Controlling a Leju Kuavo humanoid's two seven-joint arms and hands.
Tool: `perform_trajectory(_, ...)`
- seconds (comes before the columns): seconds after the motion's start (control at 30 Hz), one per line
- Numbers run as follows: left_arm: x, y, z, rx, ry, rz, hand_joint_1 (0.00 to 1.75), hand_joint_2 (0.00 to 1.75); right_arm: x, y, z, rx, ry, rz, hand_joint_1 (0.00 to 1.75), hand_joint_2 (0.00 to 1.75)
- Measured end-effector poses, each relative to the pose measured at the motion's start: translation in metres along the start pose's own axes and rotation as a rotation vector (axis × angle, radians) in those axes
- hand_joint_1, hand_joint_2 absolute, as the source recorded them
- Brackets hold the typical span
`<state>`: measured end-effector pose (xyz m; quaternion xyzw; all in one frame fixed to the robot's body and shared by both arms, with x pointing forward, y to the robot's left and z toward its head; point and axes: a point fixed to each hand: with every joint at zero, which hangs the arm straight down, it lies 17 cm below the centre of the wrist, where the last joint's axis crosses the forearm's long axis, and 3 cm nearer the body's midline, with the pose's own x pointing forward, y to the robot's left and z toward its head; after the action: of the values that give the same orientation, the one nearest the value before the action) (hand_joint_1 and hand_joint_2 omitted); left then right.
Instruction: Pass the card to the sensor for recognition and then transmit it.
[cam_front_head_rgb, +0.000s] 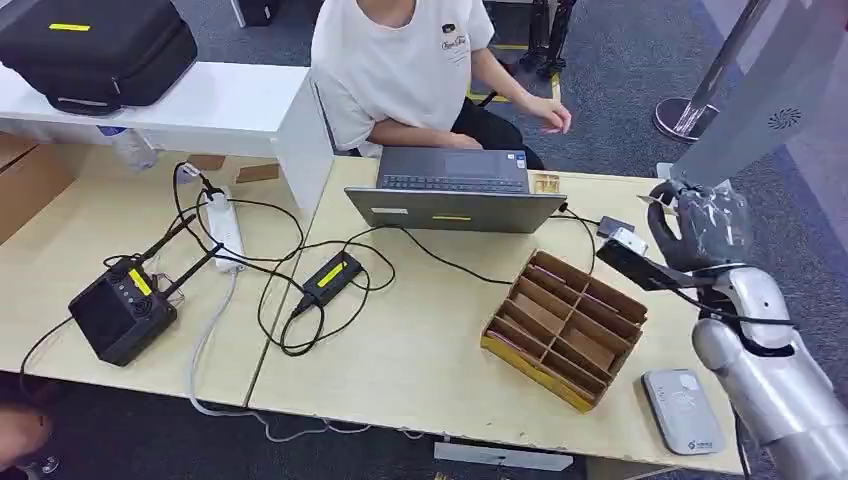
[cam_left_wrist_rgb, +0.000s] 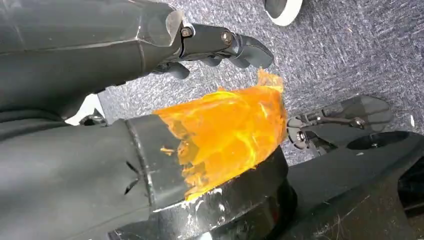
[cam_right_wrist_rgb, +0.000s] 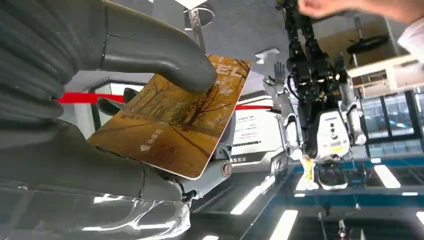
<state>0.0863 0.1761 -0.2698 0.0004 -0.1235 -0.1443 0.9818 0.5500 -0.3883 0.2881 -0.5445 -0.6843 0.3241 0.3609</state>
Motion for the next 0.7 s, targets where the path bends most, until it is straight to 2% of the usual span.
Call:
perform_trajectory(0.33, -0.007, 0.001, 0.000, 0.011, 0.033, 0.065, 0.00, 0.00, -0.041, -0.019, 0.074, -0.024, 0.046, -0.014, 1.75, 1.75)
perform_trajectory(0.7, -0.014, 0.001, 0.000, 0.021, 0.070, 0.123, 0.00, 0.00, -0.072, -0.035, 0.119, 0.014, 0.086, -0.007, 1.75, 1.75)
